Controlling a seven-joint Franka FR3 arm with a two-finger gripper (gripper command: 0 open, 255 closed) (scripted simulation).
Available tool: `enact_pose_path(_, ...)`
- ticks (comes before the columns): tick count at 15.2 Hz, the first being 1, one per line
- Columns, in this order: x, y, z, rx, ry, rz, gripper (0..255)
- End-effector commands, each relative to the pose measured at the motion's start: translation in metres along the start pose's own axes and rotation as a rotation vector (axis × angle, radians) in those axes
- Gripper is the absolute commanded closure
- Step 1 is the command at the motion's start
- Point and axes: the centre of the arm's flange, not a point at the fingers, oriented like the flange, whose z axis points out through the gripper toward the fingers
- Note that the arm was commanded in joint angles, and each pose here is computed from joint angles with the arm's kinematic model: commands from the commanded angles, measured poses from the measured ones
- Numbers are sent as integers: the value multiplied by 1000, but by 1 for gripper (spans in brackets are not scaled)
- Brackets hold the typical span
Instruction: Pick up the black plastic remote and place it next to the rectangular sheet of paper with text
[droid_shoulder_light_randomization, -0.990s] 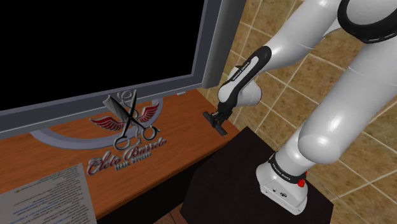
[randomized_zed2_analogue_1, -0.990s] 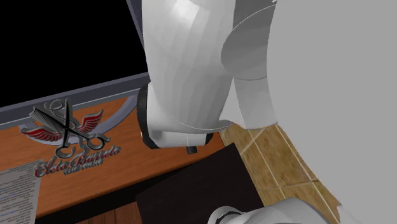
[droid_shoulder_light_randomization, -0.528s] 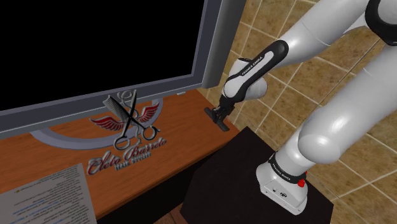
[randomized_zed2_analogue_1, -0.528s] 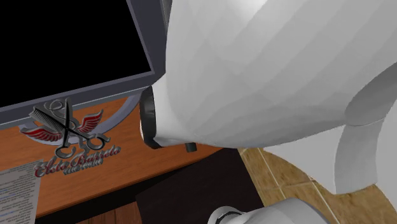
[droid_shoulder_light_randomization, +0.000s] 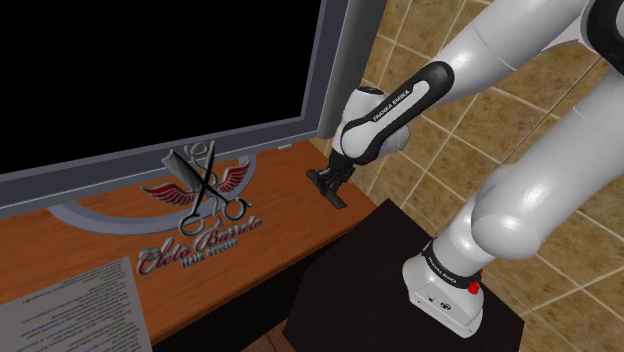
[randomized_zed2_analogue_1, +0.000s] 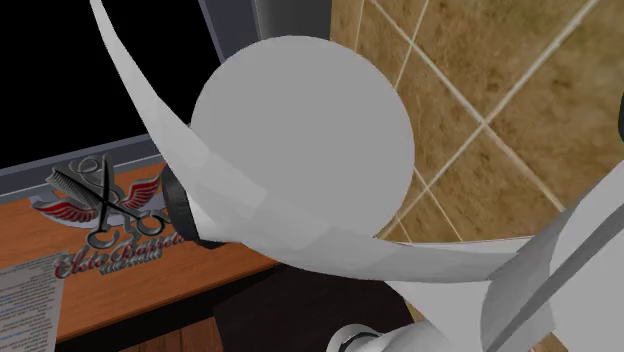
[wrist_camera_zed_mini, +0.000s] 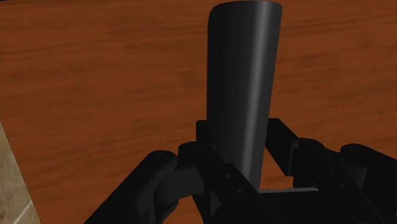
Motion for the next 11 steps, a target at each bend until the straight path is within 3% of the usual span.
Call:
enact_pose_path(1, 2, -28, -1, 0, 0, 2, 255)
enact_pose_path(11, 12, -159, 9, 0, 0, 2, 255)
